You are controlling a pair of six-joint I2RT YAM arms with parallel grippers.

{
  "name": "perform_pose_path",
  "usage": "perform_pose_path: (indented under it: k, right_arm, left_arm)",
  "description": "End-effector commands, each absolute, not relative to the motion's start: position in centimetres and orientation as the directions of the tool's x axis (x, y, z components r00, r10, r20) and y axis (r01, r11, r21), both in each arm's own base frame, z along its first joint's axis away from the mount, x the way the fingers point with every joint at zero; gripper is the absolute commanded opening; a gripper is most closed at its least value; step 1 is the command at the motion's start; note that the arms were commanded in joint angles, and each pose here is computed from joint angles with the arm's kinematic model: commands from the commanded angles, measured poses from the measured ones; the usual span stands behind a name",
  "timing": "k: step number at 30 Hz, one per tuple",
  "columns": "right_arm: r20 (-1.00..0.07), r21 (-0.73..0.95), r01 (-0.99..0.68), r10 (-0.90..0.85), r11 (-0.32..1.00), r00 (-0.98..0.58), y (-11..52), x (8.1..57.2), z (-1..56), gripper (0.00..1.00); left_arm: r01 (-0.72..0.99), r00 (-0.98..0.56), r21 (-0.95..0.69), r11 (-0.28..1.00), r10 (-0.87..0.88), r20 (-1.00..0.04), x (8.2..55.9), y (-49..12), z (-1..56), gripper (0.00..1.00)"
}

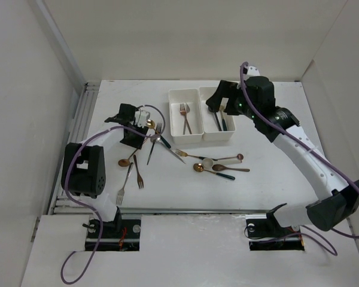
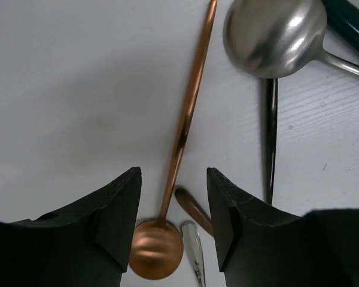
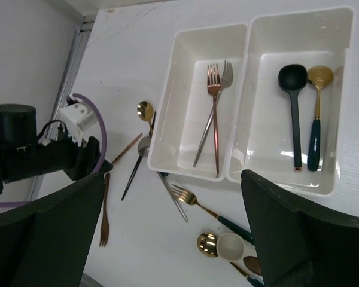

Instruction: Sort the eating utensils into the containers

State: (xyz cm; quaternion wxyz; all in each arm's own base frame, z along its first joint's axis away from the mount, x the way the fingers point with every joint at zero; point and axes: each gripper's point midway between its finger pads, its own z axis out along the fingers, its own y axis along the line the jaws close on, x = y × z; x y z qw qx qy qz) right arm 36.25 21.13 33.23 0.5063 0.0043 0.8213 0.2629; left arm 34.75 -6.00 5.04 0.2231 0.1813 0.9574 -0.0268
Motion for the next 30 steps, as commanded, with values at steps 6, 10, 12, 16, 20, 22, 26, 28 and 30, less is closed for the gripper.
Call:
perform_pose_path:
  k: [6, 10, 12, 16, 20, 22, 26, 28, 30]
  right_arm:
    - [-0.837, 0.435, -0.326, 0.244, 0.839, -0.489, 23.2, 35.6, 33.6, 1.0]
    - [-0.844, 0.429, -0.313, 0.253, 0.847, -0.474, 22.8, 35.7, 33.9, 1.0]
    - [-0.844, 0.429, -0.313, 0.253, 0.847, -0.474, 22.8, 35.7, 33.9, 1.0]
    - [-0.846, 0.431, -0.316, 0.257, 0.845, -0.467, 22.9, 35.9, 34.4, 1.0]
    - [-0.864, 0.4, -0.367, 0.211, 0.84, -0.458, 23.5, 36.1, 35.0, 1.0]
    - [-0.876, 0.362, -0.418, 0.152, 0.833, -0.457, 23.9, 35.9, 35.0, 1.0]
    - [-0.873, 0.326, -0.503, 0.05, 0.801, -0.485, 24.3, 36.0, 34.8, 1.0]
    - [-0.867, 0.312, -0.526, 0.011, 0.791, -0.499, 24.4, 36.6, 34.1, 1.0]
    - [-0.871, 0.323, -0.573, 0.0, 0.753, -0.491, 24.7, 36.8, 35.1, 1.0]
  left_arm:
    - [0.402, -0.842, 0.012, 0.916, 0.375, -0.389, 34.9, -6.6, 2.8, 0.41]
    - [0.439, -0.839, 0.016, 0.898, 0.416, -0.349, 33.6, -6.2, 1.3, 0.35]
    - [0.445, -0.842, 0.033, 0.895, 0.43, -0.326, 33.6, -5.8, 0.3, 0.24]
    - [0.47, -0.83, 0.061, 0.881, 0.464, -0.308, 33.9, -5.3, -0.6, 0.0]
    - [0.525, -0.764, 0.16, 0.836, 0.546, -0.344, 35.7, -4.4, 0.8, 0.0]
    - [0.571, -0.677, 0.274, 0.774, 0.632, -0.376, 37.3, -3.4, 3.5, 0.0]
    - [0.675, -0.408, 0.468, 0.57, 0.818, -0.406, 39.9, -3.4, 10.0, 0.0]
    - [0.698, -0.255, 0.557, 0.45, 0.883, -0.394, 40.2, -4.1, 13.3, 0.0]
    - [0.737, -0.046, 0.632, 0.241, 0.95, -0.31, 40.1, -4.8, 15.0, 0.0]
